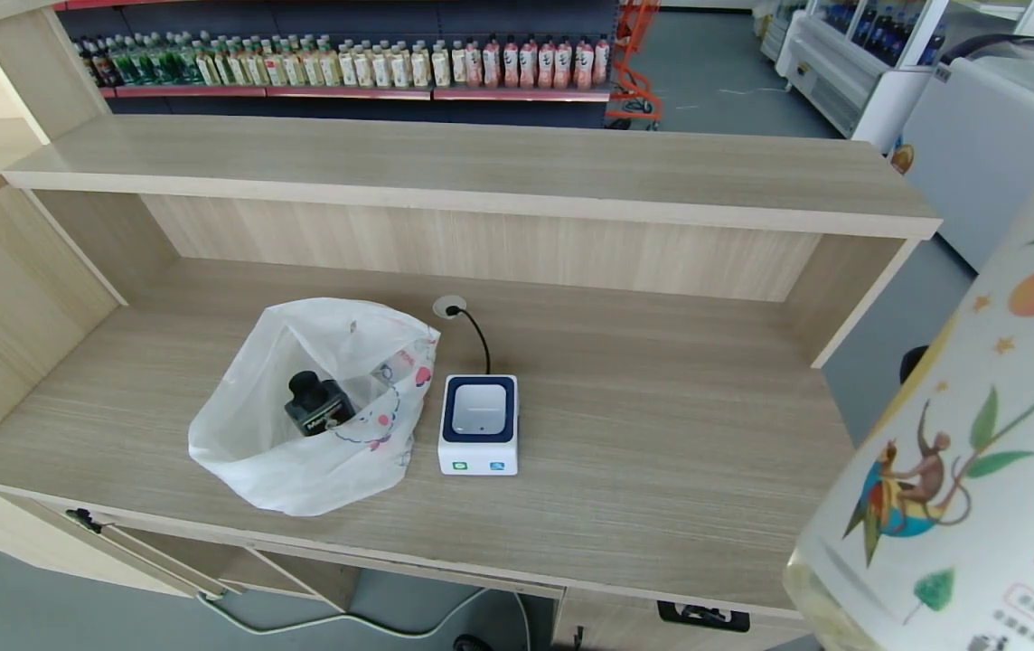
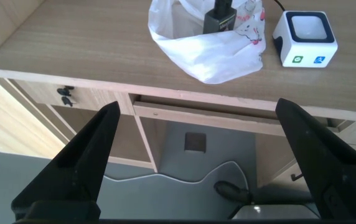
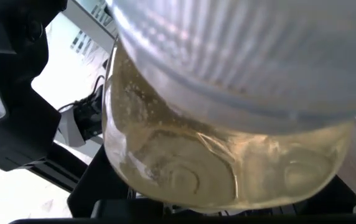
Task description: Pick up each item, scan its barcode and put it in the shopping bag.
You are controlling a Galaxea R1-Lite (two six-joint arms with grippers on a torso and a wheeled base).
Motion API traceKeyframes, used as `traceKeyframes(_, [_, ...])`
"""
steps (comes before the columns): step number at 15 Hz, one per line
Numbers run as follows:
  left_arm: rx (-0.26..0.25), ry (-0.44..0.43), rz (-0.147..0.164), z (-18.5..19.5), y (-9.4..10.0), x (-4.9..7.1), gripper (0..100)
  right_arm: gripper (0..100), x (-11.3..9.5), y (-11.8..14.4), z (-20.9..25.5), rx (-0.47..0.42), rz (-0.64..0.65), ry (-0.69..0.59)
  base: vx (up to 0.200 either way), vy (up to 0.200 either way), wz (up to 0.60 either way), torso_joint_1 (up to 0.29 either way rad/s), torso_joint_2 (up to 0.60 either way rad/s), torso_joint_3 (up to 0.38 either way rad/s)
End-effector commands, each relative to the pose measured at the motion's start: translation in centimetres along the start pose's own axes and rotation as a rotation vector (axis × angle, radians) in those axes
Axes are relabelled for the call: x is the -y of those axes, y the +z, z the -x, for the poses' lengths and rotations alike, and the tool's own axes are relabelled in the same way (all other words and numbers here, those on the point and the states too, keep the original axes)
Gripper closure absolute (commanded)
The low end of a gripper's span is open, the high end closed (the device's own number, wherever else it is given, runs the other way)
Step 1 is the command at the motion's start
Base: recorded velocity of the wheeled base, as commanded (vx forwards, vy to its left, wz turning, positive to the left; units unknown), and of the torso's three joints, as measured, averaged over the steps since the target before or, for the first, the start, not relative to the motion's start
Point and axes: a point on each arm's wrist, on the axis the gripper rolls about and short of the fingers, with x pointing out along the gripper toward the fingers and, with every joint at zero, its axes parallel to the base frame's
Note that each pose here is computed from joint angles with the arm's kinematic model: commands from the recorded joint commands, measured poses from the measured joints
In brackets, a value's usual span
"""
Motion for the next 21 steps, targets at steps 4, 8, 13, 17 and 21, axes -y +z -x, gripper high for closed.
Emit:
traceKeyframes(4, [0.0,0.0,0.0,0.0,0.0,0.0,0,100,-0.4,0.0,0.5,0.01,0.008,-0.005,0.0,0.0,0.0,0.0,0.0,0.0])
traceKeyframes(8, [0.0,0.0,0.0,0.0,0.0,0.0,0,100,1.7,-1.1,0.0,-0.011,0.064,-0.186,0.0,0.0,0.0,0.0,0.0,0.0])
traceKeyframes(13, [0.0,0.0,0.0,0.0,0.0,0.0,0,100,10.4,-5.0,1.7,-0.181,0.477,-0.806,0.0,0.0,0.0,0.0,0.0,0.0])
traceKeyframes(17, [0.0,0.0,0.0,0.0,0.0,0.0,0,100,12.8,-5.0,1.8,-0.225,0.682,-1.04,0.0,0.0,0.0,0.0,0.0,0.0])
traceKeyframes(21, [0.0,0.0,0.0,0.0,0.0,0.0,0,100,13.2,-5.2,1.5,-0.245,0.781,-1.035,0.0,0.0,0.0,0.0,0.0,0.0])
